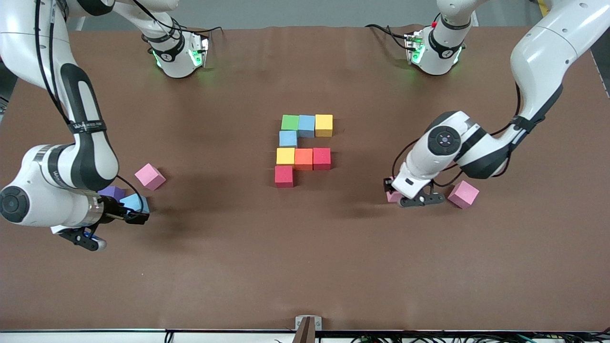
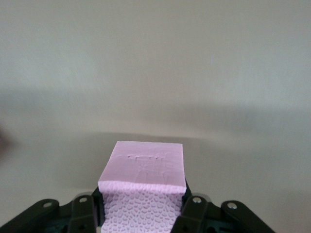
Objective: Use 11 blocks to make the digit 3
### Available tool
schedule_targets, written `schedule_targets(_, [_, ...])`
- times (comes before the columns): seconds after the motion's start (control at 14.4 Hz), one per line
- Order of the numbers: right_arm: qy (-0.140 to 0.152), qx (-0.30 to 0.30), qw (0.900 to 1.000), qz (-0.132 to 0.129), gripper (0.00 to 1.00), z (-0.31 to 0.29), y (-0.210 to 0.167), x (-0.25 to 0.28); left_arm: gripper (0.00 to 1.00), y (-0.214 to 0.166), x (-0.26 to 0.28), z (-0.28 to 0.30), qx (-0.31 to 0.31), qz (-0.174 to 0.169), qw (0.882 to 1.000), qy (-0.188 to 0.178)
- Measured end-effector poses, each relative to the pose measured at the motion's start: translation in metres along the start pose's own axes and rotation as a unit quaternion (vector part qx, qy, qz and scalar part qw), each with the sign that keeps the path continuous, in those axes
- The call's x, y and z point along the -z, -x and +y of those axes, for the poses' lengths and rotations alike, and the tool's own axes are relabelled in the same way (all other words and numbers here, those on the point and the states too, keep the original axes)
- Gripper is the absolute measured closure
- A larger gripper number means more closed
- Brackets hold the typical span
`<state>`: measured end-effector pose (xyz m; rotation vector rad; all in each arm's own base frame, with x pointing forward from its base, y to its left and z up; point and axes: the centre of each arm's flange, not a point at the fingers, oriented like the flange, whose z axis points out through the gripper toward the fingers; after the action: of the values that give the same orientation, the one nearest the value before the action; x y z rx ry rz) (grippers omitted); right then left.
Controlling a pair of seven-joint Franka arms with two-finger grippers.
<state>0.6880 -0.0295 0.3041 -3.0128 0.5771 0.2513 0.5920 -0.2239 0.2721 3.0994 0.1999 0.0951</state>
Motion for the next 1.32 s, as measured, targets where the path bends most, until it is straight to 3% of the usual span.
schedule_targets(0.28, [0.014,0.129,0.991,0.019,0.00,0.036,-0.013,-0.002,0.46,-0.041,0.001,0.002,0.022,0.029,0.999,-0.021])
schedule_targets(0.56, [0.042,0.307,0.951,0.008,0.00,0.053,-0.015,-0.010,0.46,-0.060,0.000,0.018,0.040,0.033,0.998,-0.026])
schedule_targets(0.83, [0.045,0.341,0.939,-0.009,0.00,0.055,-0.007,-0.038,0.46,-0.073,0.002,0.007,0.053,0.039,0.997,-0.032])
schedule_targets(1.32, [0.047,0.366,0.929,0.012,0.00,0.055,-0.004,-0.069,0.46,-0.076,0.012,0.017,0.053,0.041,0.997,-0.032])
